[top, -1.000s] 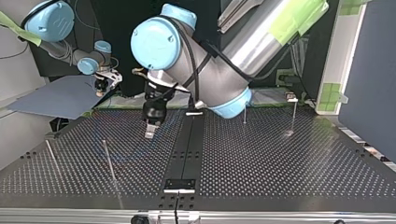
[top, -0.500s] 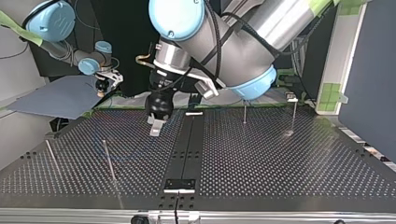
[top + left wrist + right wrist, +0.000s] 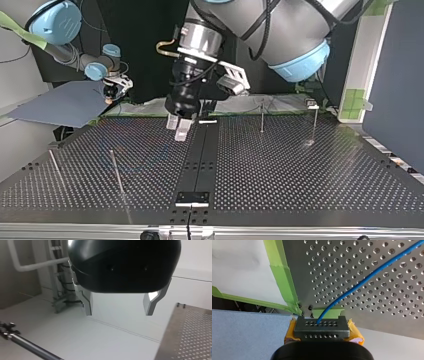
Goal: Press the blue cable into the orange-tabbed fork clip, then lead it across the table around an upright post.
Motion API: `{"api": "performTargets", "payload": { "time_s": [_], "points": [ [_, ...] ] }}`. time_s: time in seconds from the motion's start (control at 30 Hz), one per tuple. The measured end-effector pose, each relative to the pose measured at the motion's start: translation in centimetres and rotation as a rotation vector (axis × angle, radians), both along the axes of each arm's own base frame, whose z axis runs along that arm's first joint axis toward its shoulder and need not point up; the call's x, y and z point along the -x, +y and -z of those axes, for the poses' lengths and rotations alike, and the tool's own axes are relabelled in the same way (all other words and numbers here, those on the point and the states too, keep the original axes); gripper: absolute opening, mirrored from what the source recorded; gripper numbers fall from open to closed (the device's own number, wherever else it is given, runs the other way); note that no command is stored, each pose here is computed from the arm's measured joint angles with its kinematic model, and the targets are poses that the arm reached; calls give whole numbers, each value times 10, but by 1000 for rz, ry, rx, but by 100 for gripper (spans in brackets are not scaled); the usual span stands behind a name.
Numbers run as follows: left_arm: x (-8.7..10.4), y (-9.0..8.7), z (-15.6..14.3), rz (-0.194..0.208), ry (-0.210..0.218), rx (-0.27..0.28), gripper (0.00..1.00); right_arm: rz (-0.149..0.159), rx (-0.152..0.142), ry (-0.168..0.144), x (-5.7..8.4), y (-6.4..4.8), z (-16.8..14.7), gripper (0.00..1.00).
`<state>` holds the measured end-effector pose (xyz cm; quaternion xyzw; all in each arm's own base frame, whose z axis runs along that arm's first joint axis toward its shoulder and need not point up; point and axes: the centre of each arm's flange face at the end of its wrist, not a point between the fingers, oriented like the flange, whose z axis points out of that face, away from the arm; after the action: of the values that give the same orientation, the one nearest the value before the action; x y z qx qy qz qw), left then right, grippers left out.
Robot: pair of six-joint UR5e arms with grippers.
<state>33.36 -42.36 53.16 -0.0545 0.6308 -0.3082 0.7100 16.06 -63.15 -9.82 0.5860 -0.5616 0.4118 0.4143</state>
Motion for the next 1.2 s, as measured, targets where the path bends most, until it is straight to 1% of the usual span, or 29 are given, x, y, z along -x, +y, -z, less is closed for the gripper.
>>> {"api": "performTargets", "payload": {
  "time_s": [0.17,0.43,0.63,0.73,0.87,1.2],
  "points": [
    [-1,4,16,-27,2,17,100,-2,0,0,-2,0,0,0],
    [-1,7,51,-37,9,35,100,-5,0,0,-3,1,0,0],
    [-1,11,75,-61,16,50,100,-8,0,0,-5,1,0,0],
    [0,12,87,-53,21,69,100,-9,0,0,-6,1,0,0],
    [1,14,100,-45,23,78,100,-13,2,0,-8,0,-1,0],
    [4,22,135,-47,15,57,100,-16,0,1,-10,0,-2,0]
  ]
}}
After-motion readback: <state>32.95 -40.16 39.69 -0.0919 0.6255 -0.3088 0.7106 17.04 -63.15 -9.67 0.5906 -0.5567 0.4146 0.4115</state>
